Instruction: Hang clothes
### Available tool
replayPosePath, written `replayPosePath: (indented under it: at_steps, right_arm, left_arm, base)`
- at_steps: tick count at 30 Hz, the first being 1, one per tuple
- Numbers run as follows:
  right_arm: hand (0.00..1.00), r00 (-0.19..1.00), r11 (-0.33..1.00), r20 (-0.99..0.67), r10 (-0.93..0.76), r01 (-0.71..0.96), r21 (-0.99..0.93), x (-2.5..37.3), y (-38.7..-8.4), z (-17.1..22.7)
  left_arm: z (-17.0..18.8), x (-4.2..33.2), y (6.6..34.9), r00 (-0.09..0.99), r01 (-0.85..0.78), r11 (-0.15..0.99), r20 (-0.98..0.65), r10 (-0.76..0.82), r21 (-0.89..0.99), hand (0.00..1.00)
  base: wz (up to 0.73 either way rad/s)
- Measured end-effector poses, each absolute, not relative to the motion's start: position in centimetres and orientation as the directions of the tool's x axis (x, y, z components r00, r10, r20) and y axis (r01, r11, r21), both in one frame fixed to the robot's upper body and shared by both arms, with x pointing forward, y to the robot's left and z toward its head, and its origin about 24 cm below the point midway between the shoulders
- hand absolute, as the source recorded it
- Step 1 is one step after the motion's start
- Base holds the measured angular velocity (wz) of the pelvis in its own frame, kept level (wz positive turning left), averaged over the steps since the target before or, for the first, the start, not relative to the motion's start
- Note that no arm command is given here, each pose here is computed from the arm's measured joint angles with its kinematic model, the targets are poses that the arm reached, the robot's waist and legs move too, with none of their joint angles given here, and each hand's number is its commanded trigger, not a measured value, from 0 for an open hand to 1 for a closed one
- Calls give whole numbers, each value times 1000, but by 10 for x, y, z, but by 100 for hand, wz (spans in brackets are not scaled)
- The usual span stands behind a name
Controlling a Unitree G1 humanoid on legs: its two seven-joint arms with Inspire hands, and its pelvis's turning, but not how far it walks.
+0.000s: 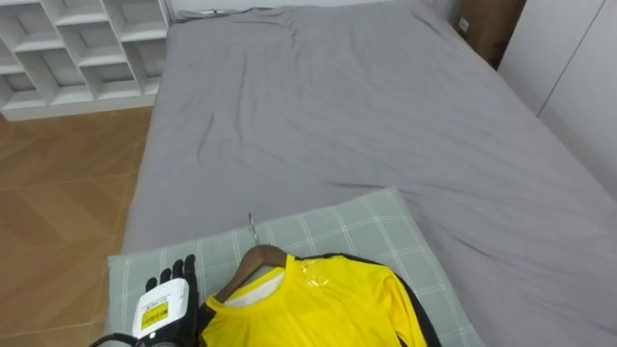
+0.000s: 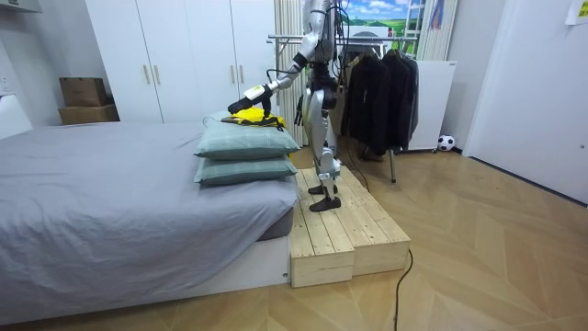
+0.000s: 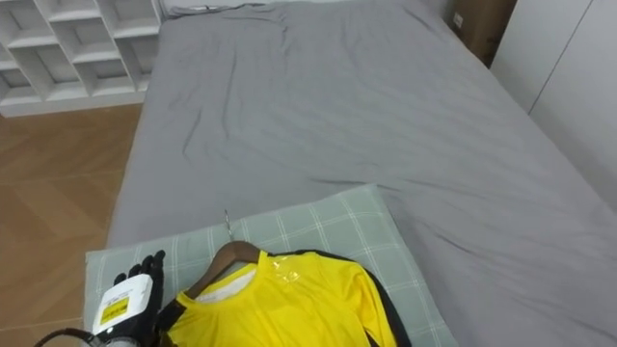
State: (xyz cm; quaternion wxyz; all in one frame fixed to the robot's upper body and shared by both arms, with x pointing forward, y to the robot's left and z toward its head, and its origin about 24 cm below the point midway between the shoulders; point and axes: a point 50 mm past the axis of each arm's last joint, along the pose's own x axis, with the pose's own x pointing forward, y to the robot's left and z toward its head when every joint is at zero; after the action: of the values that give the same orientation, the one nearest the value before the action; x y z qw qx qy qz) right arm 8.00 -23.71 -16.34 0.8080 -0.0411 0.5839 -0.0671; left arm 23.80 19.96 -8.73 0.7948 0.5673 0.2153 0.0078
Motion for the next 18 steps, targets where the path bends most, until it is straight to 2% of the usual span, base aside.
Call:
replayPosePath:
  at_steps: [18]
  right_arm:
    - [0,313,987,-937,-158,84,-138,83,-238,-163]
  left_arm:
    - [-89,238,190,908,239,373,-342,241,896,0]
  base:
    - [0]
